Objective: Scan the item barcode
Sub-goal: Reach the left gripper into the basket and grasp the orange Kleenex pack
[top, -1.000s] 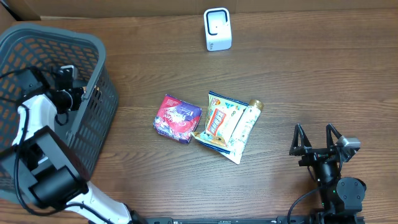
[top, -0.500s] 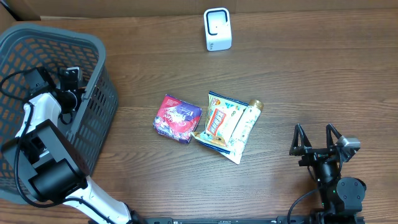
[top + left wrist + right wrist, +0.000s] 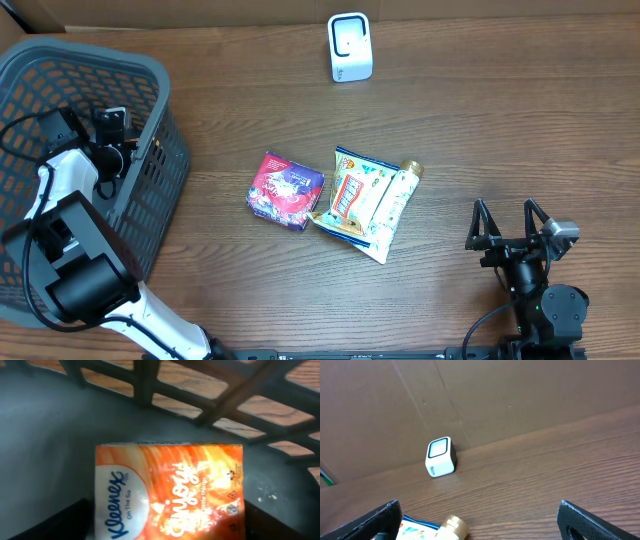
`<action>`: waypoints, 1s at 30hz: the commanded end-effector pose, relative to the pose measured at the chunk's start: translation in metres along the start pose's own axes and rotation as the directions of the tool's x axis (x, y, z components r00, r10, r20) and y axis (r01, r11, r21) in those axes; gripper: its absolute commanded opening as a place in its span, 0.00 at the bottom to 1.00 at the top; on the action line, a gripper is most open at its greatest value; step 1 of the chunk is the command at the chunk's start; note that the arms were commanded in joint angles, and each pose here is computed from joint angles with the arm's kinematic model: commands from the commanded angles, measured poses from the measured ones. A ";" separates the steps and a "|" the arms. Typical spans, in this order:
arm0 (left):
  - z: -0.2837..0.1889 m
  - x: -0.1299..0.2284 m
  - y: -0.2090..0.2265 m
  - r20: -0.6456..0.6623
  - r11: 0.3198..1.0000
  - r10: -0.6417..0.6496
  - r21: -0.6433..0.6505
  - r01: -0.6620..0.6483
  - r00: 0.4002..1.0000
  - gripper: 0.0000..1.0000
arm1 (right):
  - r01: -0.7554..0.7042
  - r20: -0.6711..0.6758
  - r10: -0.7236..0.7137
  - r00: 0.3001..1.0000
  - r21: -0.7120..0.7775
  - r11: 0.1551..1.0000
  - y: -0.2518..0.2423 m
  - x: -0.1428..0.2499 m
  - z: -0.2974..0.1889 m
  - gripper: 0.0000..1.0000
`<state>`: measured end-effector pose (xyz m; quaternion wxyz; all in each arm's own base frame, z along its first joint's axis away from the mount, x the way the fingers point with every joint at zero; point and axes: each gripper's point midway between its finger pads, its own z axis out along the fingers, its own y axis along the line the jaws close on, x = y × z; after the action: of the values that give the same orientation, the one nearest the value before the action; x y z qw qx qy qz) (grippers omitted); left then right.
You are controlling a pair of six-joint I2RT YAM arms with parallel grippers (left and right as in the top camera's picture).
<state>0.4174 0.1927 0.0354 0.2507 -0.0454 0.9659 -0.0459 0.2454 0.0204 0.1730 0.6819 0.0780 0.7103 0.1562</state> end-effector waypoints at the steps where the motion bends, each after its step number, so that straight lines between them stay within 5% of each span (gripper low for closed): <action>1: 0.022 0.022 -0.002 -0.074 0.999 -0.046 0.016 0.048 0.996 0.80 | -0.003 0.006 0.003 1.000 0.005 1.000 -0.001 0.001 0.000 1.00; 19: 0.015 0.023 0.010 -0.109 0.994 -0.100 -0.059 0.094 0.989 0.61 | -0.003 0.006 0.003 1.000 0.005 1.000 -0.001 0.001 0.000 1.00; 30: -0.053 -0.032 0.010 -0.134 0.993 -0.108 -0.061 0.101 0.985 0.50 | -0.003 0.006 0.003 1.000 0.005 1.000 -0.001 0.001 0.000 1.00</action>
<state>0.3998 0.1986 0.0591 0.1493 -0.1016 0.9819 -0.0569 0.2454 0.0204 0.1731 0.6820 0.0777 0.7102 0.1559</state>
